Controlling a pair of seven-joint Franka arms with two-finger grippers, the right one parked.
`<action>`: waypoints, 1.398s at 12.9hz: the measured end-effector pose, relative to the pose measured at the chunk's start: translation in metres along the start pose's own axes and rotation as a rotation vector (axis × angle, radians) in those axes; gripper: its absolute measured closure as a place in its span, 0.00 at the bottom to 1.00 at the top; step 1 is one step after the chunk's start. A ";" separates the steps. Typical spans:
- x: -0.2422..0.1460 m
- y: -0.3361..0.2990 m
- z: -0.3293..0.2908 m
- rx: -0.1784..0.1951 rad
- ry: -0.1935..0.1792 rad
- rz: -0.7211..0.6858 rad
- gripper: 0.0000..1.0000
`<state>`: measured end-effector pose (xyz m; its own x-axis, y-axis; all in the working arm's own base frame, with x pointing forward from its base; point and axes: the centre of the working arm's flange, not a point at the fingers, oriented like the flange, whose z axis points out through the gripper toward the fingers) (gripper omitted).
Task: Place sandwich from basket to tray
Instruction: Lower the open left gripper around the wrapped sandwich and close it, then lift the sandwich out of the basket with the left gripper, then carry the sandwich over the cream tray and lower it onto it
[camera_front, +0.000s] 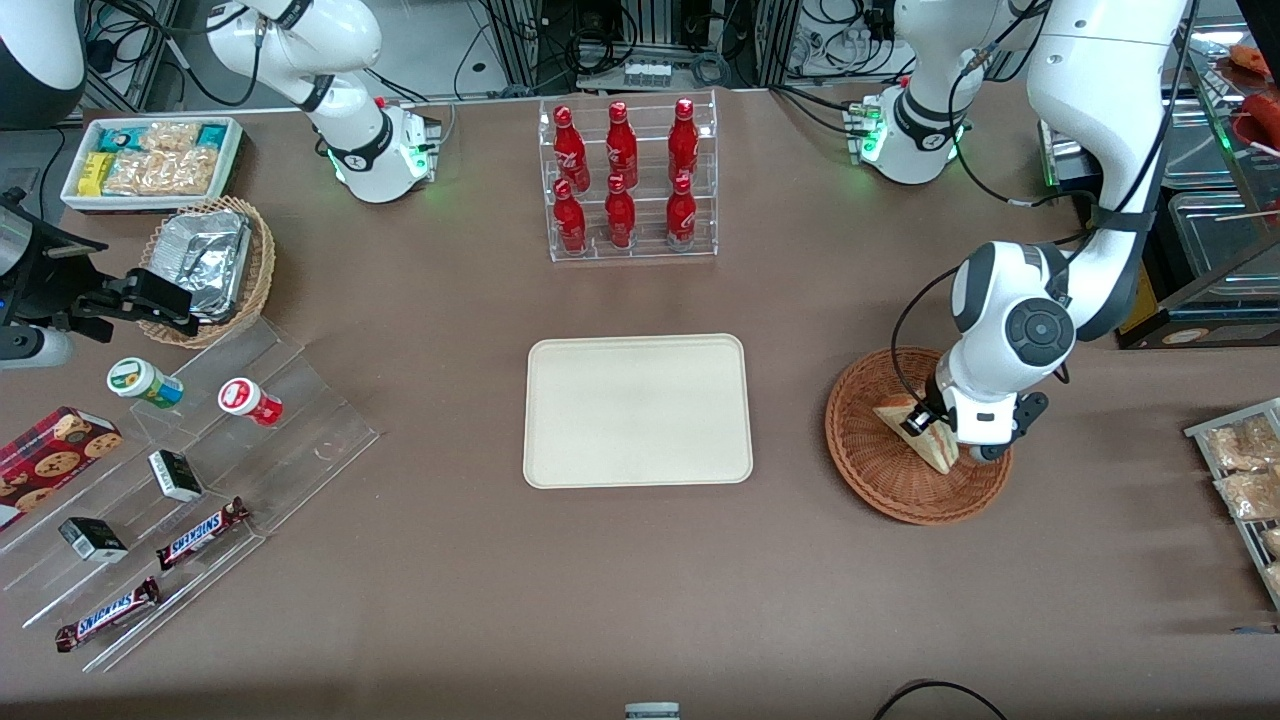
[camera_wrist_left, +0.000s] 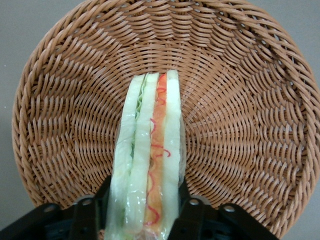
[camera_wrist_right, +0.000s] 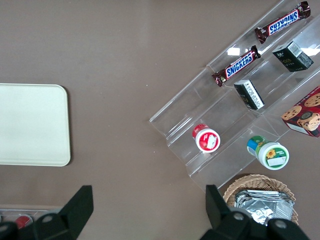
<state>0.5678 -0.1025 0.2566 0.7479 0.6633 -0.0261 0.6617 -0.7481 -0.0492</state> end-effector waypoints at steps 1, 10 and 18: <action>0.000 0.000 0.000 0.000 0.000 -0.001 0.64; 0.002 0.031 -0.119 0.073 -0.047 0.026 0.81; -0.129 0.131 -0.154 0.011 -0.066 0.310 0.81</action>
<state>0.5656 -0.2892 0.4071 0.9088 0.4036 -0.1063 0.4017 -0.9149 -0.0393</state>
